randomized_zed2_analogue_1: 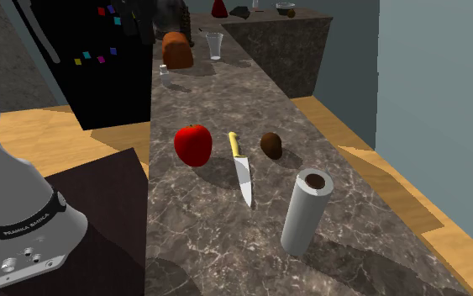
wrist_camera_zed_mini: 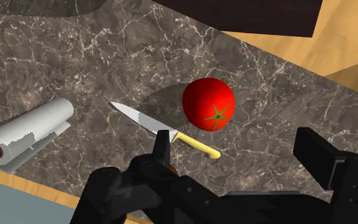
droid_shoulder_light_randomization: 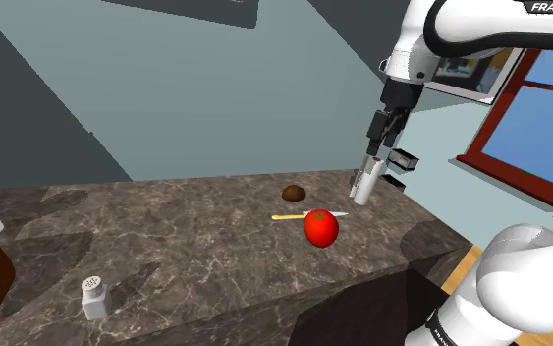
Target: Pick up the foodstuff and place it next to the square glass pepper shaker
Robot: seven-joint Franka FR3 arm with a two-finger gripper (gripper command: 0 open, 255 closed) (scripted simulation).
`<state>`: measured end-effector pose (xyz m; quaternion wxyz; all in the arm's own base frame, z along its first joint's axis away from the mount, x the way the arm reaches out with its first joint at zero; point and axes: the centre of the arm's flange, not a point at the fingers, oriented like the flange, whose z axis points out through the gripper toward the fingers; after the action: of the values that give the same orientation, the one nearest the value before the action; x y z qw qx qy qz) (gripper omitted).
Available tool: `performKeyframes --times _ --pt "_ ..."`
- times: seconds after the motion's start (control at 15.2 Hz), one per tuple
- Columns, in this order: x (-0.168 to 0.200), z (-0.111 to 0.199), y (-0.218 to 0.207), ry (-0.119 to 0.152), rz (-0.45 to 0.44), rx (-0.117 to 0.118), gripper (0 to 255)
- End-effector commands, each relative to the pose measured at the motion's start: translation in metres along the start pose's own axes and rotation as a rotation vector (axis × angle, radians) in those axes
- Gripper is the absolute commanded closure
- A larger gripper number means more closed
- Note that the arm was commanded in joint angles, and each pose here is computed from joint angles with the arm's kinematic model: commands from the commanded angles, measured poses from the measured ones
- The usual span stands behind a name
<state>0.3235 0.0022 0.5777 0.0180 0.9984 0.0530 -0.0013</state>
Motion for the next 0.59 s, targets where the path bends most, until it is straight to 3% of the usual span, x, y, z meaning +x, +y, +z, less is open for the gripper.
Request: performKeyframes --times 0.0,0.53 --pt "0.000 0.000 0.000 0.000 0.000 0.000 0" --pt "0.035 0.076 0.068 0.058 -0.227 0.052 0"
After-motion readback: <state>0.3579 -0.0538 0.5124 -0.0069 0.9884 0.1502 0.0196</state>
